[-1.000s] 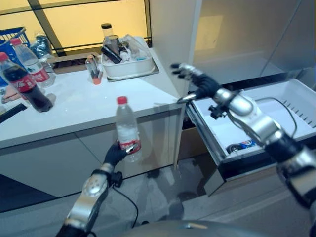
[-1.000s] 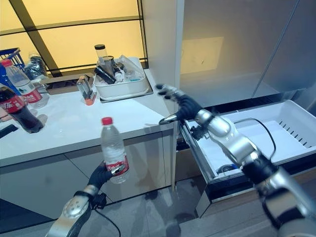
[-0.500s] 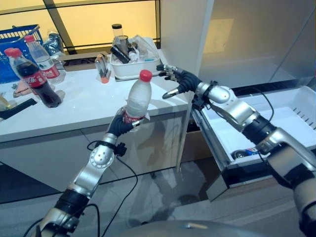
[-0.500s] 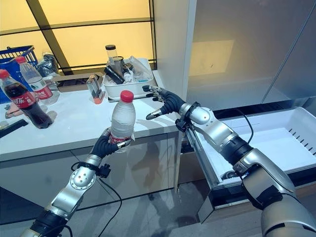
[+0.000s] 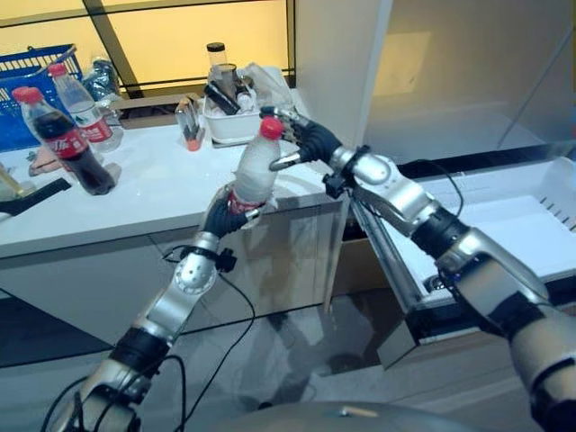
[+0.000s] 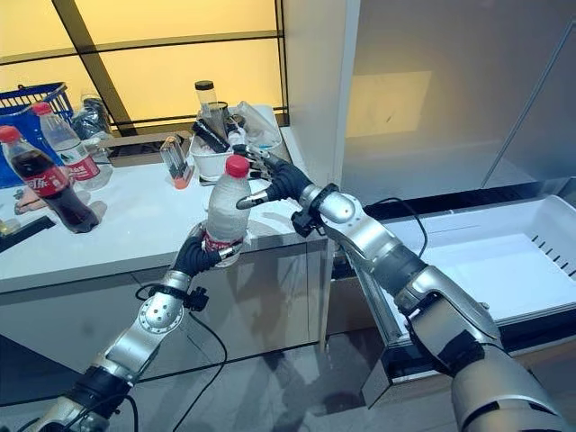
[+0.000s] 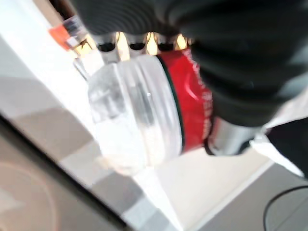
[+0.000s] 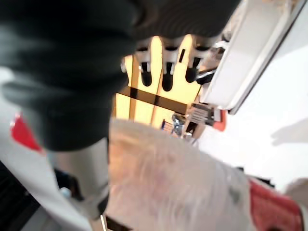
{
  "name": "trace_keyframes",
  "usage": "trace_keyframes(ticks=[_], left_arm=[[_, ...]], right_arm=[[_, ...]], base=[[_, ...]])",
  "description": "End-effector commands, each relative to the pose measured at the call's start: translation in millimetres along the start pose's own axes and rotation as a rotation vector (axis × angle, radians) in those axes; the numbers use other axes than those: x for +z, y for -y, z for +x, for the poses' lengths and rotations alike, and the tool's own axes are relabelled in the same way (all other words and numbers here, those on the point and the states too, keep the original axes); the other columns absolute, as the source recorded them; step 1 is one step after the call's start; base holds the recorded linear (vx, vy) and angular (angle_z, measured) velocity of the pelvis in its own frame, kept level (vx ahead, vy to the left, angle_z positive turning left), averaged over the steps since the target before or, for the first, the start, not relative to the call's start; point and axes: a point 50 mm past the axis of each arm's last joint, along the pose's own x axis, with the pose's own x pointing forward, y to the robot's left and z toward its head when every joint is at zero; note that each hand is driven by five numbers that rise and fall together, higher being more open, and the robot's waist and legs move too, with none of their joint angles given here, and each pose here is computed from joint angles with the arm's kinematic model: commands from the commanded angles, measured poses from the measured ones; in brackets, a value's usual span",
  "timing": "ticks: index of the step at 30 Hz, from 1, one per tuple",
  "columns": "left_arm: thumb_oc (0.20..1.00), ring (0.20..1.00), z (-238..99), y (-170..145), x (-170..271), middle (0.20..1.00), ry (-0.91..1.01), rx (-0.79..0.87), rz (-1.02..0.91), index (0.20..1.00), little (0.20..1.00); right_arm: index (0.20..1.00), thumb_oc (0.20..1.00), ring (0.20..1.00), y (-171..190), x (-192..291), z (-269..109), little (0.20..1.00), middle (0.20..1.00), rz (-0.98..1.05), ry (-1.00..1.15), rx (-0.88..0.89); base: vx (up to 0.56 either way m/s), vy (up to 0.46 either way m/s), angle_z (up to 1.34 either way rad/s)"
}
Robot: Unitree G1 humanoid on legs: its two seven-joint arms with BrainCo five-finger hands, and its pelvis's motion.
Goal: Take the drinks into the refrigerator
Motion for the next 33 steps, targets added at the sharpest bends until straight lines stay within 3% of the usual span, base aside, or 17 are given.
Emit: trace_keyframes(ticks=[1,12,23,24,25,33], left_arm=[[0.200,0.200,49,-12,70,0.200,0.324,0.073,-0.024,0.200,0.200],[0.200,0.200,73,-13,86,0.200,0.360,0.101,0.062,0.200,0.200],[0.200,0.200,85,-18,106,0.200,0.437,0.134,0.173,0.200,0.200],[0.200,0.200,86,-16,108,0.200,0.448,0.130,0.195,0.200,0.200],[0.200,0.200,87,-15,111,0.200,0.458,0.129,0.204,0.200,0.200],[0.200,0.200,87,-11,109,0.200,0.450,0.128,0.199,0.200,0.200]], right_arm=[[1.000,1.000,1.000,-12,32,27,1.000,1.000,0.010,0.123,0.004],[1.000,1.000,1.000,-54,22,39,1.000,1.000,0.082,0.109,0.068],[1.000,1.000,1.000,-73,16,67,1.000,1.000,-0.049,0.014,-0.003],[0.247,0.247,0.247,-76,18,69,0.247,0.247,-0.075,0.015,0.001],[0.200,0.200,0.200,-76,19,70,0.200,0.200,-0.091,0.021,-0.017],[0.200,0.200,0.200,-82,15,67,0.200,0.200,-0.078,0.030,-0.019]], base=[[0.00,0.000,0.00],[0.00,-0.001,0.01],[0.00,0.000,0.00],[0.00,0.007,0.07],[0.00,0.011,0.07],[0.00,0.006,0.02]])
